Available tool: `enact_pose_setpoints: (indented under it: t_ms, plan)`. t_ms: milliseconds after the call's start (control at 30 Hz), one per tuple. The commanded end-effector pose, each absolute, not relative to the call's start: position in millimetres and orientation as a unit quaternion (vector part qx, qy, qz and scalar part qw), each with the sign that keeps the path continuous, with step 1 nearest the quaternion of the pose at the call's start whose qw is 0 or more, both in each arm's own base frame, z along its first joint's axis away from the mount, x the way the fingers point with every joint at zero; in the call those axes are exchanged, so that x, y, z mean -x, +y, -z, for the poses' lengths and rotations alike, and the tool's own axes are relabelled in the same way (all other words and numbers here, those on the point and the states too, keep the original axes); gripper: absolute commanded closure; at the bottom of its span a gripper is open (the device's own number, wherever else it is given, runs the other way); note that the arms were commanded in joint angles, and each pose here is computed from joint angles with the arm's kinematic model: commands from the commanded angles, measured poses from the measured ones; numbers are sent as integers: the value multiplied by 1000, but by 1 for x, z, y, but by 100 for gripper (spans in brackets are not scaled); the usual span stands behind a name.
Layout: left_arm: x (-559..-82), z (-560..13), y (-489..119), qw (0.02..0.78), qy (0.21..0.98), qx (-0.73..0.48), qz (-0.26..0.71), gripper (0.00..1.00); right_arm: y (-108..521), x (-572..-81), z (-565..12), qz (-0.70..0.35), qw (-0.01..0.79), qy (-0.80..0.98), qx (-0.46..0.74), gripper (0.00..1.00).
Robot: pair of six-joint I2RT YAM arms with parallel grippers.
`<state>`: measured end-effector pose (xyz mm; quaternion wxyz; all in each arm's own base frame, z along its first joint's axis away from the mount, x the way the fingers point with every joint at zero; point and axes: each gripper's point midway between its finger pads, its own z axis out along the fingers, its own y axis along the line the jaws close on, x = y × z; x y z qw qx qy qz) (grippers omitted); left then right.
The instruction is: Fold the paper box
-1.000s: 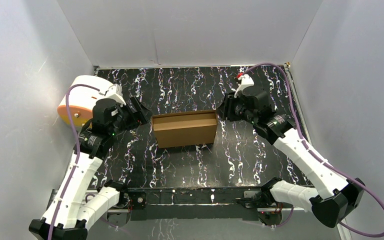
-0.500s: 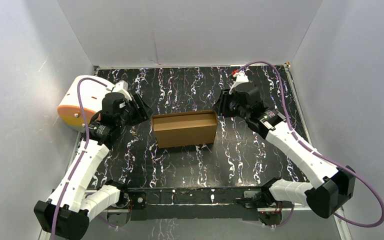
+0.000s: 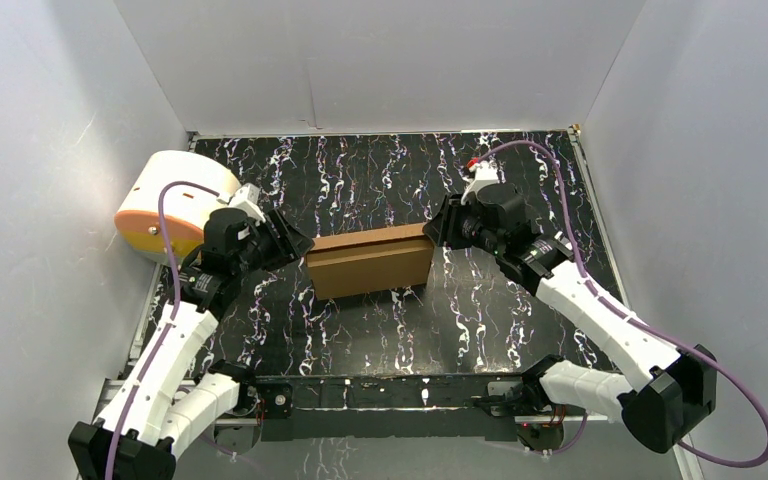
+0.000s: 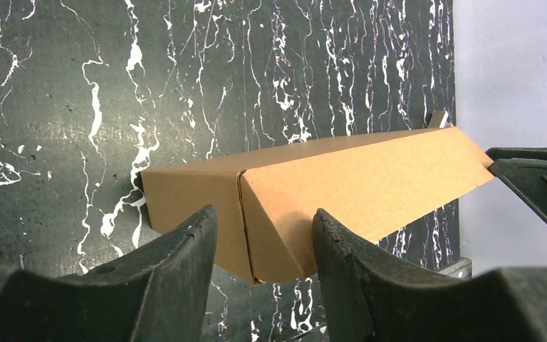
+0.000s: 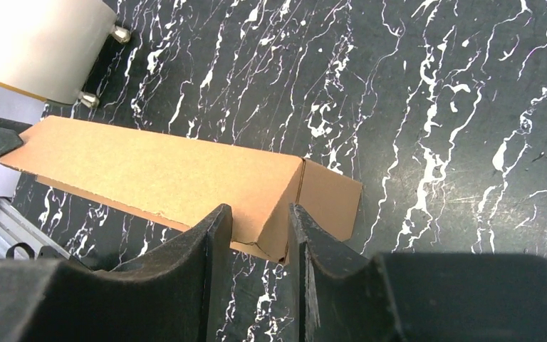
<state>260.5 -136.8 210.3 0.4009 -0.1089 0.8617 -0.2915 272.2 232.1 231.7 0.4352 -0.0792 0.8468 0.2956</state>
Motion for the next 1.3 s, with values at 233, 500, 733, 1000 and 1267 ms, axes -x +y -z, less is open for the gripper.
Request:
enact_pose_setpoints:
  t_ms: [233, 500, 733, 1000, 1267]
  plan:
    - [-231, -165, -131, 349, 886, 124, 279, 44, 225, -255, -198, -289, 413, 859, 90, 54]
    - [-221, -147, -134, 329, 886, 144, 293, 41, 226, -251, -175, -291, 400, 864, 94, 53]
    - [-217, -139, -148, 314, 872, 159, 340, 43, 229, -248, -155, -300, 386, 867, 96, 53]
    - [-245, -150, -179, 315, 842, 129, 418, 50, 226, -249, -151, -315, 392, 861, 81, 53]
    - [-269, -182, -179, 362, 830, 108, 411, 47, 227, -252, -174, -339, 406, 845, 74, 53]
